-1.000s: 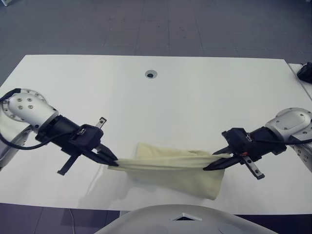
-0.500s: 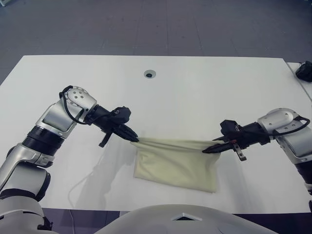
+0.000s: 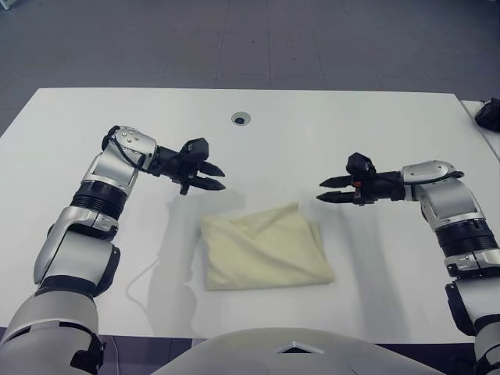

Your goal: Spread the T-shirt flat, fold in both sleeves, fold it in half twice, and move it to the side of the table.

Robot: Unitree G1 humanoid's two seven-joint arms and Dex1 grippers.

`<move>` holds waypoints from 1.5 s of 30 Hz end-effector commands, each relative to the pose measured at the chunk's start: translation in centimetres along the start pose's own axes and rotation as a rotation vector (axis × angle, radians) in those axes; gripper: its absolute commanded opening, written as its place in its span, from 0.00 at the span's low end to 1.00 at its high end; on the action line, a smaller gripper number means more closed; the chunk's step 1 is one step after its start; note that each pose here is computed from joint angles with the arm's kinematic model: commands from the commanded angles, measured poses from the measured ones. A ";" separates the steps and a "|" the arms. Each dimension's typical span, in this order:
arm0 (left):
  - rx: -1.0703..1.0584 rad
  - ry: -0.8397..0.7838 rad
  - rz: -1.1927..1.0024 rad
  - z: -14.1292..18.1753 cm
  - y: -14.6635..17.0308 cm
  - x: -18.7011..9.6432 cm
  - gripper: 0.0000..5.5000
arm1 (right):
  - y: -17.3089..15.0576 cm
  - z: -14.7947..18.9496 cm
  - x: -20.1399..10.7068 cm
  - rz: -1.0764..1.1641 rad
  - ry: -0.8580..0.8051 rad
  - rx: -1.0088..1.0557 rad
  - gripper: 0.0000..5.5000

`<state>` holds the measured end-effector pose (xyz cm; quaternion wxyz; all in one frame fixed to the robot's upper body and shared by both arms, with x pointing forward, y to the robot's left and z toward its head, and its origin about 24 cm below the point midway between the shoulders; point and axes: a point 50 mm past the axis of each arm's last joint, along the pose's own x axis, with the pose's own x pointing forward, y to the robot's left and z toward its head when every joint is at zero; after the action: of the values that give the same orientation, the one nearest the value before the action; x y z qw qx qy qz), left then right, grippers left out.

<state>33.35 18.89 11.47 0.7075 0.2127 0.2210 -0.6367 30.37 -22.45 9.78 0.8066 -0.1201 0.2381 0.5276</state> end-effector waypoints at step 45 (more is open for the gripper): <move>0.265 -0.173 0.618 2.2 -3.6 -6.3 0.49 | 5.5 4.4 6.0 0.007 -0.270 0.331 0.00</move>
<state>28.13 21.75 14.19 0.8121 0.3008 0.0532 -0.4972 29.82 -15.17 12.33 0.8719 0.1056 0.1718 0.4463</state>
